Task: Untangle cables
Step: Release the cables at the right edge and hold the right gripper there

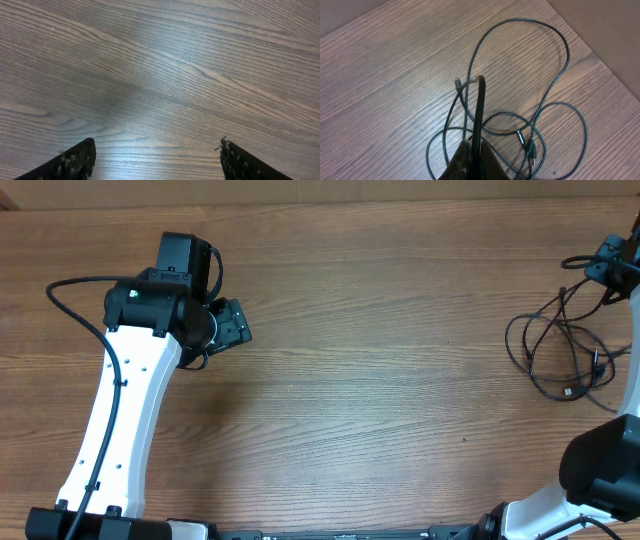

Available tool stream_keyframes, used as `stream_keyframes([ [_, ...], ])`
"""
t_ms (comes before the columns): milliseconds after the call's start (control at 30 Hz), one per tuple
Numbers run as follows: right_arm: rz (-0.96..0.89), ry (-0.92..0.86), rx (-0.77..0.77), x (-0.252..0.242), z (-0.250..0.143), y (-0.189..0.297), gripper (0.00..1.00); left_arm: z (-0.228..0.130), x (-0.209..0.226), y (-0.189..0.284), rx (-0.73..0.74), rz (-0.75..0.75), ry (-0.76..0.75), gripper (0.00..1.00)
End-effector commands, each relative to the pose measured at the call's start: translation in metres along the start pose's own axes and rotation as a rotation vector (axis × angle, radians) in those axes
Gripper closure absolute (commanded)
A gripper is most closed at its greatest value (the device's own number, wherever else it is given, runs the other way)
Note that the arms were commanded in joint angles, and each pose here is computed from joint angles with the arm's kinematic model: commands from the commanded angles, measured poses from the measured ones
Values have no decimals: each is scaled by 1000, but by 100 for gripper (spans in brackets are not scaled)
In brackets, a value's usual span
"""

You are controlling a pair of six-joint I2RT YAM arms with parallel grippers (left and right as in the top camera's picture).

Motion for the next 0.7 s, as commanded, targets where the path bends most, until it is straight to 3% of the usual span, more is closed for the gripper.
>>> stream_keyframes([
  [0, -16, -36, -28, -14, 8, 9, 96, -2, 0, 8, -17, -10, -22, 21],
  [233, -241, -310, 18, -80, -5, -5, 94, -2, 0, 8, -19, -10, -22, 21],
  [300, -234, -363, 42, -91, -10, -12, 77, -2, 0, 8, -19, -10, -22, 21],
  [367, -183, -391, 71, -94, -14, -19, 45, -2, 0, 8, -18, -10, -22, 21],
  [400, -156, -402, 86, -94, -15, -20, 38, -2, 0, 8, -18, -10, -22, 21],
  [500, -57, -428, 109, -89, -14, -22, 26, -2, 0, 8, -17, -10, -22, 21],
  [667, 157, -413, 155, -60, -13, -20, 21, -2, 0, 8, -17, -12, -22, 21],
])
Point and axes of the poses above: each gripper's point midway between its finger pads, its own y axis back along the fingers, its own x axis along the line the jaws close on, z = x × y, the point moved 5 cm from there along y, back along the fingers, and after that the axes turned 5 degrees about -y, right-handed, at the moved point
